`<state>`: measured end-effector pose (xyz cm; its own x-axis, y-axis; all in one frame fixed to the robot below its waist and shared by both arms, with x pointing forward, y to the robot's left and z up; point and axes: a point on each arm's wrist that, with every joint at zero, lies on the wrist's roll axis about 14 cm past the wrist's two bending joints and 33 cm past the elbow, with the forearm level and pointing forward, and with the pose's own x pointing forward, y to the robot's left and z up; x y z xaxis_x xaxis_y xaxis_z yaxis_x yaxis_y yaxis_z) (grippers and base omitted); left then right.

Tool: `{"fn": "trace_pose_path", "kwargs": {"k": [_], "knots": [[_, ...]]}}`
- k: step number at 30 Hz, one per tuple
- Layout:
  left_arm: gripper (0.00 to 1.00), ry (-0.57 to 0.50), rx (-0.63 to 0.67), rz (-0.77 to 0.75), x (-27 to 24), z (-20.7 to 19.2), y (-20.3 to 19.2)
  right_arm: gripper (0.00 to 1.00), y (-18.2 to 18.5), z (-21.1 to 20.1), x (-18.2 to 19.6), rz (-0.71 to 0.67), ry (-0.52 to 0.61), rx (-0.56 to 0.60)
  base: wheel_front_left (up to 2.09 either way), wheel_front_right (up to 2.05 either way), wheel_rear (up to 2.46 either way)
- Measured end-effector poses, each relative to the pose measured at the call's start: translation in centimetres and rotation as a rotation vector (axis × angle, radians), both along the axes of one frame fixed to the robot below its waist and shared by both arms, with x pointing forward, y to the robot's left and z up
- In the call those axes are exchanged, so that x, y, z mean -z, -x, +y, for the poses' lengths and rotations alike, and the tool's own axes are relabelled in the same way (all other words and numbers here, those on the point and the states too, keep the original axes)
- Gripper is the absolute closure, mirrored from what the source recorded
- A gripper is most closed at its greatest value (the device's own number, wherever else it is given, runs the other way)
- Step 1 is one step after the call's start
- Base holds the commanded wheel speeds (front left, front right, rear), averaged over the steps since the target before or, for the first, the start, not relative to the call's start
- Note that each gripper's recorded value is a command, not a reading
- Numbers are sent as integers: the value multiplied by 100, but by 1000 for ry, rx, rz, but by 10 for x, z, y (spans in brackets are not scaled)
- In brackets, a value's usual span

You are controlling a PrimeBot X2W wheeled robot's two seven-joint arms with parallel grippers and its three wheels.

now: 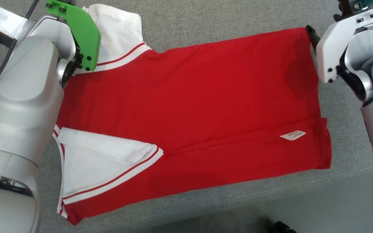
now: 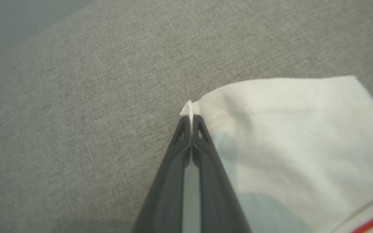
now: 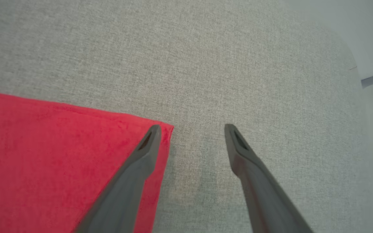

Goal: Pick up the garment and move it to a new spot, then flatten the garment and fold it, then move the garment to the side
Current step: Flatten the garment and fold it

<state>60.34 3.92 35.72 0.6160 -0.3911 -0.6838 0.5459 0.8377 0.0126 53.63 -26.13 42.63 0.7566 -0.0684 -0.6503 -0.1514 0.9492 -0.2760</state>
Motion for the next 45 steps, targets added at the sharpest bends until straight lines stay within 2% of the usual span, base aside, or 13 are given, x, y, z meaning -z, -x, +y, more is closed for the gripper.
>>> {"fn": "trace_pose_path", "kwargs": {"k": [10,11,13,15,16,17,21,26,36,45], "knots": [[100,1,15,0,6,-3,-5,0,-5,5,35,79,-36,25,0,0,0],[100,5,13,2,7,-3,-5,4,-5,5,36,84,-41,26,0,0,0],[100,9,12,4,8,-3,-5,35,-5,5,39,95,-44,30,0,0,0],[100,10,13,1,7,-3,-5,60,-4,6,39,103,-46,33,0,0,0],[100,9,13,1,7,-3,-5,75,-3,6,40,110,-53,36,0,0,0],[100,8,13,3,7,-3,-4,100,-2,6,41,118,-59,41,0,0,0],[100,7,9,3,6,-1,-4,100,2,4,41,134,-62,55,0,0,0],[100,18,-9,-30,1,4,-7,100,-3,7,34,81,-78,50,0,0,0],[100,129,-128,-232,-51,20,-24,100,-6,19,10,-48,-203,61,0,0,0],[100,241,-199,-361,-87,29,-9,100,6,18,-14,-115,-244,55,0,0,0]]}}
